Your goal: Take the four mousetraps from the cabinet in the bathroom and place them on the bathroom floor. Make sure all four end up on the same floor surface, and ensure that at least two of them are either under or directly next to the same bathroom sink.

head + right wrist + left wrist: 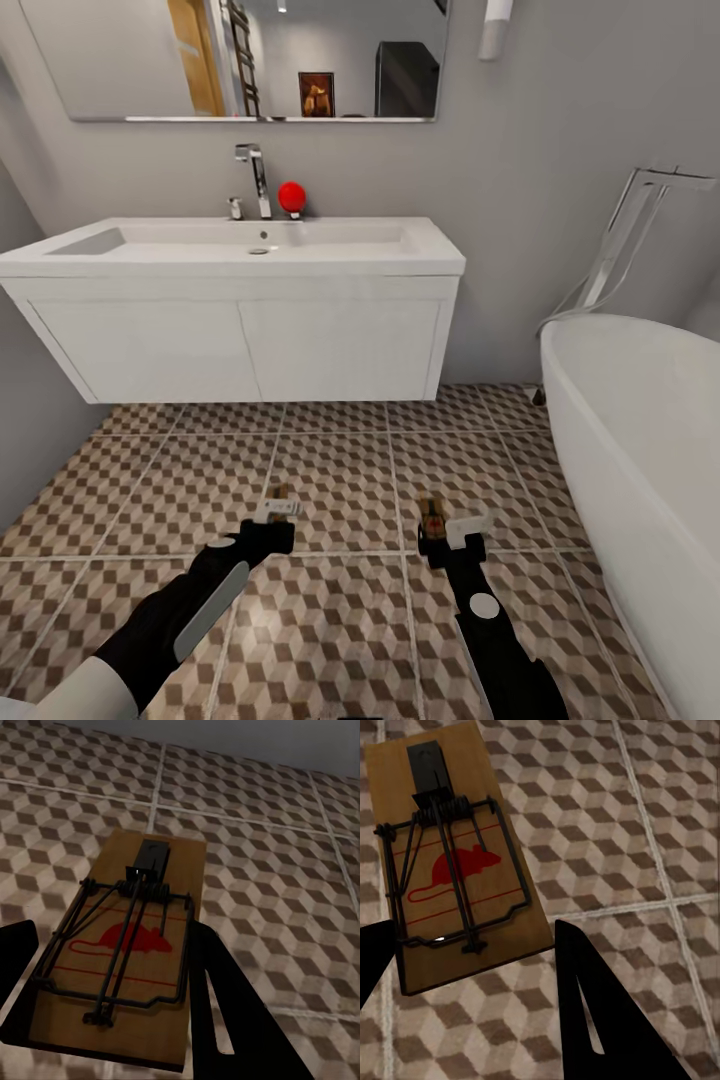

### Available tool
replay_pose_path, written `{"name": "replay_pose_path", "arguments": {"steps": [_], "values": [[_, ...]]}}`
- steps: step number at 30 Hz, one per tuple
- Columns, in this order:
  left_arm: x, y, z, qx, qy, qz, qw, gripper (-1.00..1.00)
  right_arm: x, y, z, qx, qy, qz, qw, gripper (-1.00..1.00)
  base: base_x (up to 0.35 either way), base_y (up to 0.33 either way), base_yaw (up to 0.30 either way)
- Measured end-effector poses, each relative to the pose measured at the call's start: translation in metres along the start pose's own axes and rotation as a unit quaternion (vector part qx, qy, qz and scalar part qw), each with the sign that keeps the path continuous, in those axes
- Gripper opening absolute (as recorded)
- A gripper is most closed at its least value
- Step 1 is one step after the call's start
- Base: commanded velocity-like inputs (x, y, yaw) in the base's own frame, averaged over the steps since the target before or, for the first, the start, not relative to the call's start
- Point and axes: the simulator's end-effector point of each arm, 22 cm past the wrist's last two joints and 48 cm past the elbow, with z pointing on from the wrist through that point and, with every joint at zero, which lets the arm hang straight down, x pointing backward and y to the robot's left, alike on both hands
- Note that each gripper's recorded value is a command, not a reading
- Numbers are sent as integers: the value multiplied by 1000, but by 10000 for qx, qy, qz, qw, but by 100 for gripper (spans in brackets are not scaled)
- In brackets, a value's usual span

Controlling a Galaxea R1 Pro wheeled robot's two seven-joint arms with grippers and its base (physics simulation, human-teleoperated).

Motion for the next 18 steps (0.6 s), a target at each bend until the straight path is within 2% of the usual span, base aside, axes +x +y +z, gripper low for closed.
{"name": "replay_pose_path", "arguments": {"steps": [4, 18], "values": [[6, 1, 5, -14, -34, 60, 10000, -100, 12, 2, 3, -7, 30, 2, 10000, -100, 0, 0, 0], [52, 9, 31, -65, 173, 45, 9998, -100, 50, 9, 14, -17, 98, -5, 10000, -100, 0, 0, 0]]}}
